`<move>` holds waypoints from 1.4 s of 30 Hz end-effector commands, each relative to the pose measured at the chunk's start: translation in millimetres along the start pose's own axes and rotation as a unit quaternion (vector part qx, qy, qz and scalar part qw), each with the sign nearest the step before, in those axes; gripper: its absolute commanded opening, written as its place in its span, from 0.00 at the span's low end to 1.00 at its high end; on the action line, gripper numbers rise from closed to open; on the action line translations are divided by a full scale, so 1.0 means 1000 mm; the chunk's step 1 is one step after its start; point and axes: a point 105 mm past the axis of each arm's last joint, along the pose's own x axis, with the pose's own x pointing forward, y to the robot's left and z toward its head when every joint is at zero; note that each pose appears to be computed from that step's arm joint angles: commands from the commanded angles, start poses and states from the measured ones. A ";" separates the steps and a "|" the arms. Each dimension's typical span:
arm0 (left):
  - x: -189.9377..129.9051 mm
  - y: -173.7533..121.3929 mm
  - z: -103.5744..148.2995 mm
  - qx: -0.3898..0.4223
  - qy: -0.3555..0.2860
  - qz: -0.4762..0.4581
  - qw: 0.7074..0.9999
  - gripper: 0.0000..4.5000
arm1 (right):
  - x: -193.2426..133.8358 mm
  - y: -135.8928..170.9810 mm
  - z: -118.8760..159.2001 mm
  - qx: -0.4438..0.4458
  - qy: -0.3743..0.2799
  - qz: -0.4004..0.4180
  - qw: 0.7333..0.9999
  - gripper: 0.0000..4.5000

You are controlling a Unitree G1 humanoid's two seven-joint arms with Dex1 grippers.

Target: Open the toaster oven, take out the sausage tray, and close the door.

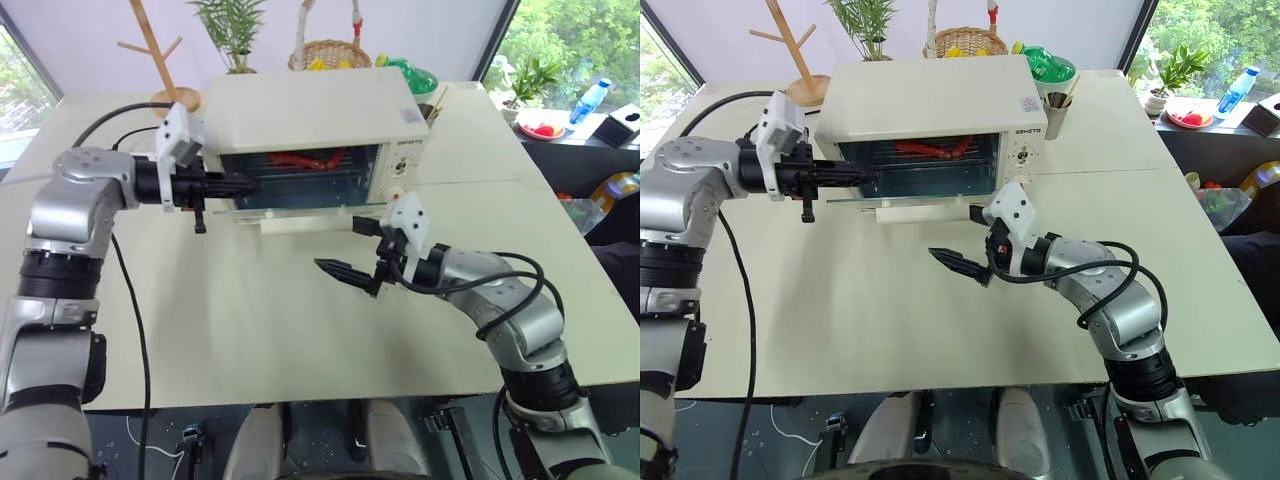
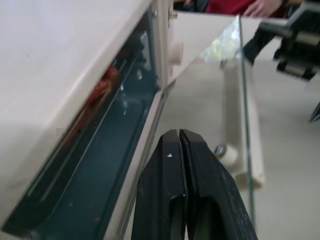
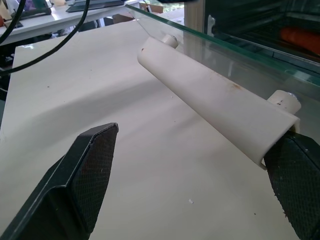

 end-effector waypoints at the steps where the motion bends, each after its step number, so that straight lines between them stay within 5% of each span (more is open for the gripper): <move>1: 0.000 -0.001 0.000 0.030 0.008 -0.004 1.000 0.01 | -0.009 0.003 0.012 -0.026 -0.014 -0.005 1.000 1.00; 10: 0.005 -0.006 -0.004 0.017 -0.005 -0.009 1.000 0.01 | -0.043 -0.007 -0.008 -0.046 0.062 -0.060 0.995 1.00; 22: 0.018 -0.043 -0.042 -0.039 0.002 -0.024 0.999 0.01 | -0.095 -0.006 0.020 -0.094 0.097 -0.078 0.988 1.00; 27: 0.023 -0.052 -0.053 -0.065 -0.004 -0.012 0.998 0.01 | -0.095 -0.010 0.031 -0.126 0.088 -0.091 0.984 1.00; 35: 0.028 -0.059 -0.066 -0.119 -0.016 0.009 0.993 0.01 | -0.043 -0.045 0.061 -0.207 0.051 -0.128 0.968 1.00; 38: 0.028 -0.060 -0.065 -0.132 -0.023 0.011 0.991 0.19 | -0.026 -0.050 0.056 -0.220 0.053 -0.121 0.966 1.00; 42: 0.022 -0.064 -0.059 -0.149 -0.036 0.007 0.988 0.63 | -0.017 -0.053 0.053 -0.222 0.051 -0.113 0.967 1.00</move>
